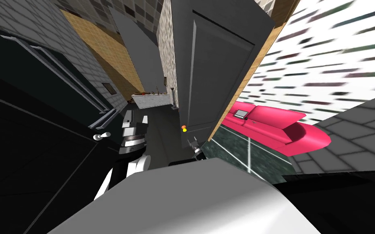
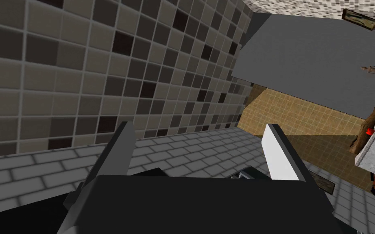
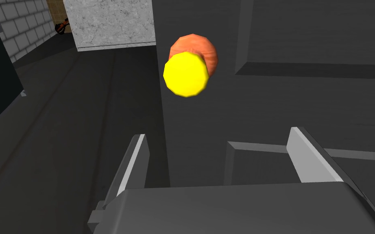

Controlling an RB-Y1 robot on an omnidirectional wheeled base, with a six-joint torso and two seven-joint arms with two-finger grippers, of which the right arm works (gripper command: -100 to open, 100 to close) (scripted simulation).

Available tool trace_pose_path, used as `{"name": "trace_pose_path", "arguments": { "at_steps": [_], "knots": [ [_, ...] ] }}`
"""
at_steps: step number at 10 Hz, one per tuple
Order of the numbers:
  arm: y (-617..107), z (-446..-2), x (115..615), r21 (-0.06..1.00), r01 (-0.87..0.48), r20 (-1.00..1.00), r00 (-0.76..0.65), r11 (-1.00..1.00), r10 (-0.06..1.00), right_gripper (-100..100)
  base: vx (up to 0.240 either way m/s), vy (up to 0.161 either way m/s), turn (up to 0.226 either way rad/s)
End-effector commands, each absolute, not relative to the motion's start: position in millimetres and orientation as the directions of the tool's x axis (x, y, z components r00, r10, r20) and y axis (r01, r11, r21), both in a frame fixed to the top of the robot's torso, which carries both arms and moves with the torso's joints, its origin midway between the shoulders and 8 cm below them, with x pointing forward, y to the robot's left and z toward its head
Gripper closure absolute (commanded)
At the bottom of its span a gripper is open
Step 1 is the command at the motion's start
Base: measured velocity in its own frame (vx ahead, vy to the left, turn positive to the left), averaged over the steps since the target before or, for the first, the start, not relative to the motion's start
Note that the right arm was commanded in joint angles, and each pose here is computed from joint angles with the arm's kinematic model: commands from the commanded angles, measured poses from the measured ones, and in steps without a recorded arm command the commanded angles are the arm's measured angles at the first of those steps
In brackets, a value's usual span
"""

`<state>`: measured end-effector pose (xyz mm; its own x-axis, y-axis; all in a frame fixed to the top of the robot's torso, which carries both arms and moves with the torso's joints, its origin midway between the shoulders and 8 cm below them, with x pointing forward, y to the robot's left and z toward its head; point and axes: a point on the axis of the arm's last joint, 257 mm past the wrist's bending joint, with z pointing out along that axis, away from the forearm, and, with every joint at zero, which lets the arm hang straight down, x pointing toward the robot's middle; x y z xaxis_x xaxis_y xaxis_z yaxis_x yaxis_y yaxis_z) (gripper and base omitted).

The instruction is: Push the door open

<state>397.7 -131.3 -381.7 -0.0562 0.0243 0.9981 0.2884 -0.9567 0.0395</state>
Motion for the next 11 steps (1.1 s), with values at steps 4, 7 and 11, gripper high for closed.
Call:
{"name": "trace_pose_path", "arguments": {
  "at_steps": [4,7,11],
  "knots": [
    [-181.5,-381.7,413.2,0.03,0.144,0.999,-0.041,-0.989,0.024,-100,-0.058,0.045,0.209],
    [-211.6,-383.5,418.6,0.022,0.058,0.999,-0.031,-0.998,0.021,-100,-0.042,0.046,0.199],
    [-246.7,-386.5,421.3,0.013,-0.043,1.0,-0.018,-0.999,0.013,-100,-0.033,0.051,0.185]
  ]
}}
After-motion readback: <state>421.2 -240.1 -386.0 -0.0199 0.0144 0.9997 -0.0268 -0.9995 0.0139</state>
